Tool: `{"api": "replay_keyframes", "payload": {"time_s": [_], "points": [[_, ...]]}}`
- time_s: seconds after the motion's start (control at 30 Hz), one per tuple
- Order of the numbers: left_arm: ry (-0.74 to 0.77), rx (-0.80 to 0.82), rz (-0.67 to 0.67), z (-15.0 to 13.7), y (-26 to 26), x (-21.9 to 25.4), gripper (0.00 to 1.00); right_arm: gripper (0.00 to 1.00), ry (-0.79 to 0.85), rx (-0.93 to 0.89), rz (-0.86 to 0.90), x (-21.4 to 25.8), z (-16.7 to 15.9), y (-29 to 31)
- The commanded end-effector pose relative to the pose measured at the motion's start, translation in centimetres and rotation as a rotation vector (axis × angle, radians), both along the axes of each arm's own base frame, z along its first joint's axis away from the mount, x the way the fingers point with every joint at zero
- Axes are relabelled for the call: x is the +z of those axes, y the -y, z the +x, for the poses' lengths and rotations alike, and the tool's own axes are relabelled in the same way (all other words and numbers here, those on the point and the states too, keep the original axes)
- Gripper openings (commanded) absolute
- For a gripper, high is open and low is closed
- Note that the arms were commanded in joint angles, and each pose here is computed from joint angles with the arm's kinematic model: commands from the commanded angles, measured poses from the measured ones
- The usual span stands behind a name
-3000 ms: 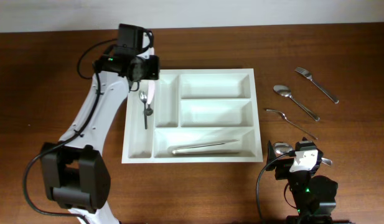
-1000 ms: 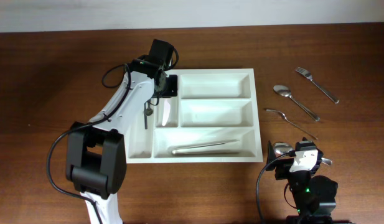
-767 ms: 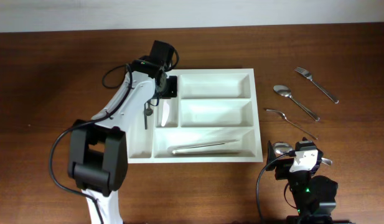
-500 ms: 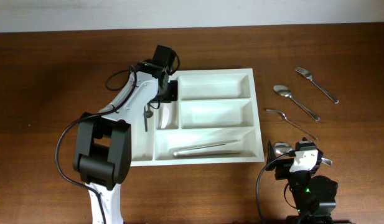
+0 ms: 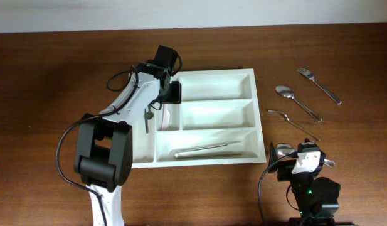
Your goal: Pack container
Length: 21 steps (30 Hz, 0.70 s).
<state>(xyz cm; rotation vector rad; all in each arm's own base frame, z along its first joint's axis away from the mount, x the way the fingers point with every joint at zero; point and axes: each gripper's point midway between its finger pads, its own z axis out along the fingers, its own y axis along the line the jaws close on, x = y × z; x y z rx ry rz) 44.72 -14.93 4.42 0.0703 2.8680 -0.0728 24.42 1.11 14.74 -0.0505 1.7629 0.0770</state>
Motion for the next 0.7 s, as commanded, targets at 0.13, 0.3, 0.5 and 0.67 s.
{"api": "replay_keyframes", "payload": {"time_s": [0.13, 0.3, 0.5, 0.67], "points": [[0.118, 0.0, -0.023, 3.4, 0.7, 5.0, 0.65, 0.99, 0.003, 0.017, 0.0, -0.2, 0.0, -0.4], [0.188, -0.021, -0.026, 5.0, 1.0, 8.6, 0.65, 0.99, 0.003, 0.017, 0.0, -0.2, 0.0, -0.4], [0.217, 0.095, 0.131, 5.8, -4.9, 11.8, 0.76, 0.99, 0.003, 0.017, 0.0, -0.2, 0.0, -0.4], [0.172, 0.225, 0.15, 5.0, -11.2, 13.6, 0.78, 0.99, 0.003, 0.017, 0.0, -0.2, 0.0, -0.4]]}}
